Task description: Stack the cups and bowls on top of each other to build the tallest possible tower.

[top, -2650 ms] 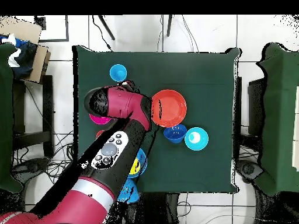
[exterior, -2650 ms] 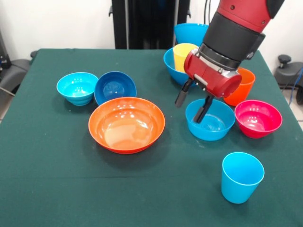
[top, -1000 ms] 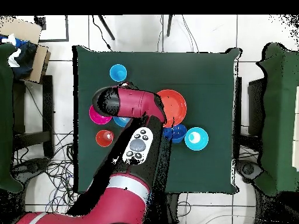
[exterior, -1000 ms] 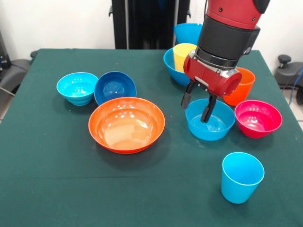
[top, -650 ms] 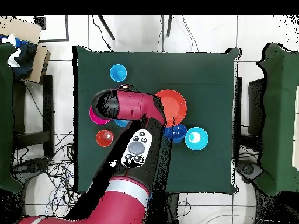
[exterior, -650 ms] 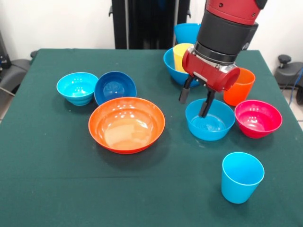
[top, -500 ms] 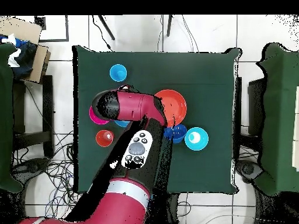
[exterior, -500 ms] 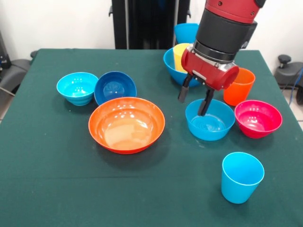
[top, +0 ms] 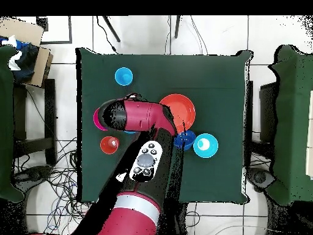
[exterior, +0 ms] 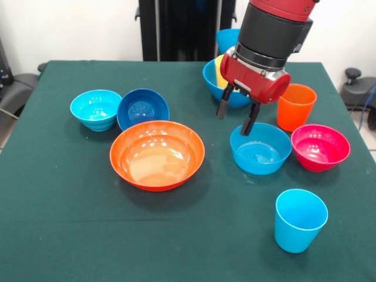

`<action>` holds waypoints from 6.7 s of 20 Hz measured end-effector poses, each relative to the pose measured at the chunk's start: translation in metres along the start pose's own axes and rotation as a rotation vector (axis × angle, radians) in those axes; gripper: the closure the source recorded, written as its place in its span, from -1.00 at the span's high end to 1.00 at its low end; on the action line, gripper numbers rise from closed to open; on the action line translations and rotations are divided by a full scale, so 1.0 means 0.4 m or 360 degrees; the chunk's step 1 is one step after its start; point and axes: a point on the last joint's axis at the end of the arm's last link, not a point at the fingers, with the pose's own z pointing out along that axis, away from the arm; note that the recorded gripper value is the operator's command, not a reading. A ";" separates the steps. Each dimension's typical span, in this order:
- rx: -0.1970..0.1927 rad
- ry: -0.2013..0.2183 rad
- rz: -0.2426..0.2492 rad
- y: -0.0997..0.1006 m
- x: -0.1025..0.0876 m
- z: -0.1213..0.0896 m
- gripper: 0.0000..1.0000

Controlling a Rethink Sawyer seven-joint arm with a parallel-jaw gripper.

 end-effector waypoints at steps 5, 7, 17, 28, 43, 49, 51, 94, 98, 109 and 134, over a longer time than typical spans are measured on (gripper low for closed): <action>-0.0005 0.0008 -0.0033 -0.011 0.016 -0.007 1.00; -0.0007 0.0017 -0.0036 -0.014 0.019 -0.007 1.00; -0.0003 0.0053 -0.0017 -0.050 -0.003 0.004 1.00; -0.0022 0.0062 -0.0052 -0.048 0.005 -0.003 1.00; 0.0002 0.0089 -0.0064 -0.071 0.020 0.012 1.00; 0.0003 0.0090 -0.0067 -0.070 0.024 0.014 1.00; 0.0004 0.0091 -0.0074 -0.067 0.031 0.014 1.00; 0.0063 0.0102 -0.0271 -0.003 0.211 0.090 1.00; 0.0044 0.0093 -0.0199 -0.034 0.155 0.079 1.00; -0.0032 0.0014 -0.0073 -0.078 0.036 0.072 1.00; -0.0034 0.0013 -0.0155 -0.046 0.108 0.076 1.00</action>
